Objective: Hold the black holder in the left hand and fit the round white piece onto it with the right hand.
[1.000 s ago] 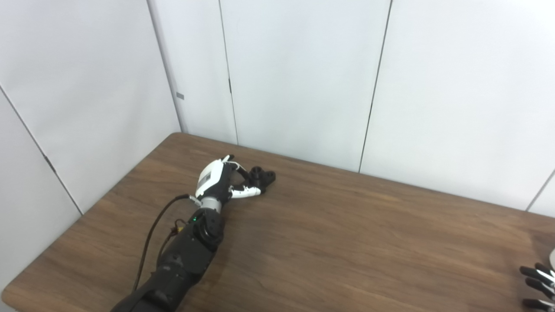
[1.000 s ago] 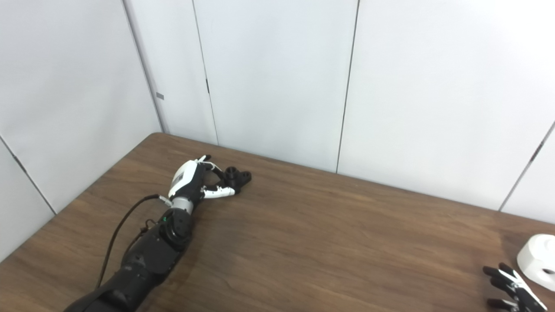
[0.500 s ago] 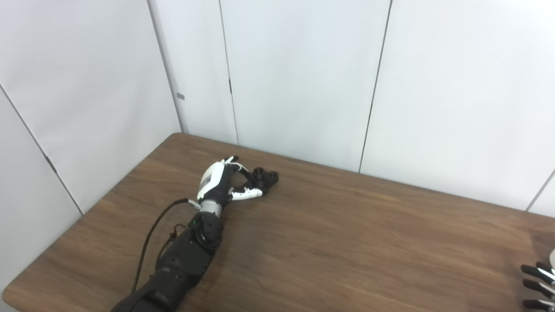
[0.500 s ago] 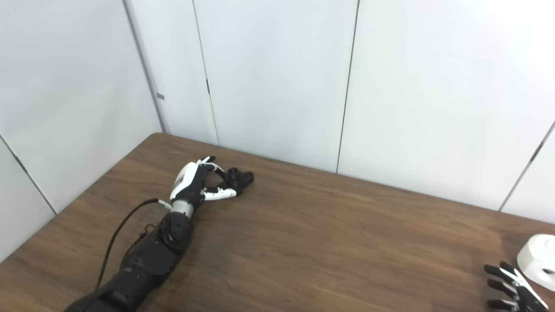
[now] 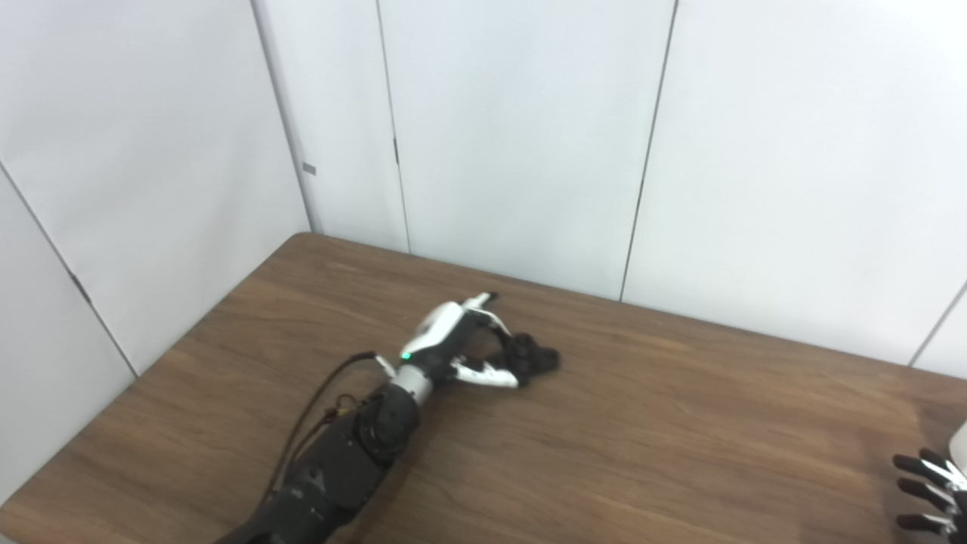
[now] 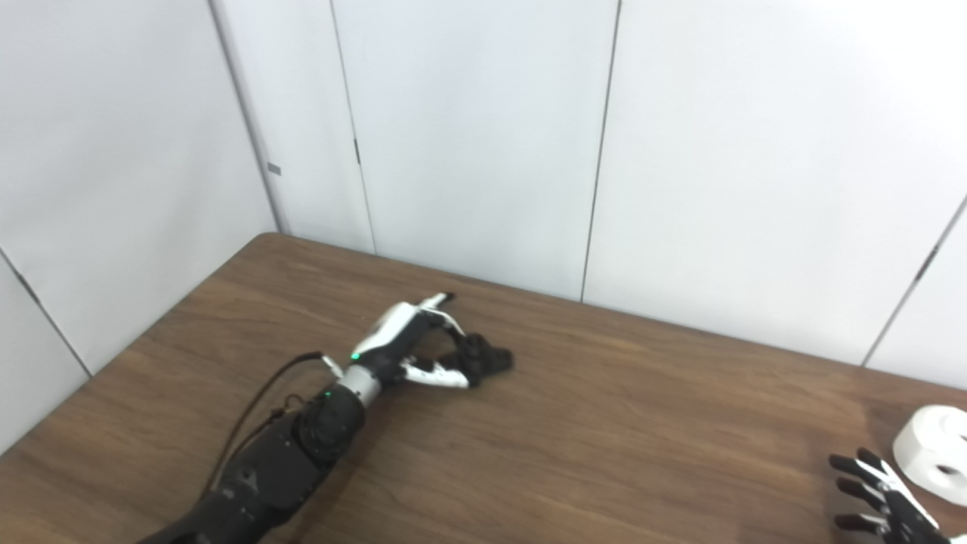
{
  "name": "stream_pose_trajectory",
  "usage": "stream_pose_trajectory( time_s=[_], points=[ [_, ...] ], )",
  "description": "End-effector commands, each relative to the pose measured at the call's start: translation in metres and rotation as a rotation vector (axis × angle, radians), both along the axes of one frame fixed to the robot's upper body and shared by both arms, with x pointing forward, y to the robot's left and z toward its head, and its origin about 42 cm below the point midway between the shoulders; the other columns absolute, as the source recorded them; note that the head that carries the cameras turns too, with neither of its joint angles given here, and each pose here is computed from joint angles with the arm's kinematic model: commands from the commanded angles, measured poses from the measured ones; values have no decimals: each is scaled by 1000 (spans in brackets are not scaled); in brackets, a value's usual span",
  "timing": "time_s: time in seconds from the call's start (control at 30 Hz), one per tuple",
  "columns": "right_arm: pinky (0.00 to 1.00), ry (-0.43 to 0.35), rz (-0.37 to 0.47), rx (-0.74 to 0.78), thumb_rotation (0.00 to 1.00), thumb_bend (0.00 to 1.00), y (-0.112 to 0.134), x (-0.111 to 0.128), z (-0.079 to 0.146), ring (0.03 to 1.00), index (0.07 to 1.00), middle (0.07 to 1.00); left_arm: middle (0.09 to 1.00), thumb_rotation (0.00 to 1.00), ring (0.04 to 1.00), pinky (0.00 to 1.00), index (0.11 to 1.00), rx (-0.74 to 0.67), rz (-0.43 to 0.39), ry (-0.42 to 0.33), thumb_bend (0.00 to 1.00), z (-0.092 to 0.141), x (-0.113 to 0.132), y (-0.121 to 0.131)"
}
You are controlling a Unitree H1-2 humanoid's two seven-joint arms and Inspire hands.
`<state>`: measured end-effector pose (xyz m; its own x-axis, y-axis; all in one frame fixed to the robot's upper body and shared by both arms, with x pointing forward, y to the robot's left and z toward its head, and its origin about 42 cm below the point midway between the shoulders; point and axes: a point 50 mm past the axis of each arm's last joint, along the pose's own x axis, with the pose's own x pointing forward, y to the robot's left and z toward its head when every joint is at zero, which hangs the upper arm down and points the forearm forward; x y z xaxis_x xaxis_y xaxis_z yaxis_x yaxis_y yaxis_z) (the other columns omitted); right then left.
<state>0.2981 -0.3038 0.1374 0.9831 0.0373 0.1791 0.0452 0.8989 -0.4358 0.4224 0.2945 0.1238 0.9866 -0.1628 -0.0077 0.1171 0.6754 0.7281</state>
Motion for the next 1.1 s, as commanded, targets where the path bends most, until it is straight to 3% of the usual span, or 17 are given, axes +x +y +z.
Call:
stream_pose_trajectory(
  time_s=[0.0, 0.17, 0.4, 0.63, 1.07],
  points=[
    [616, -79, -2, -6, 182, 760, 1, 7, 20, 791, 763, 914, 995, 63, 1000, 1000, 482, 3, -100, 69, 525, -6, -4, -15],
    [637, -87, 8, 30, 118, 738, 7, 7, 21, 781, 764, 924, 993, 63, 1000, 990, 482, 24, -228, 83, 525, -7, -12, -41],
    [613, -117, 5, 37, 163, 745, 16, 5, 25, 758, 762, 914, 981, 63, 1000, 1000, 482, 106, -398, 117, 525, -10, -29, -81],
    [591, -161, 12, 25, 143, 721, 27, 4, 31, 755, 764, 914, 973, 62, 1000, 1000, 482, 176, -537, 128, 525, -27, -43, -122],
    [597, -216, 31, 17, 134, 703, 33, 10, 53, 774, 759, 916, 969, 62, 1000, 1000, 481, 251, -609, 129, 524, -45, -52, -161]
  ],
)
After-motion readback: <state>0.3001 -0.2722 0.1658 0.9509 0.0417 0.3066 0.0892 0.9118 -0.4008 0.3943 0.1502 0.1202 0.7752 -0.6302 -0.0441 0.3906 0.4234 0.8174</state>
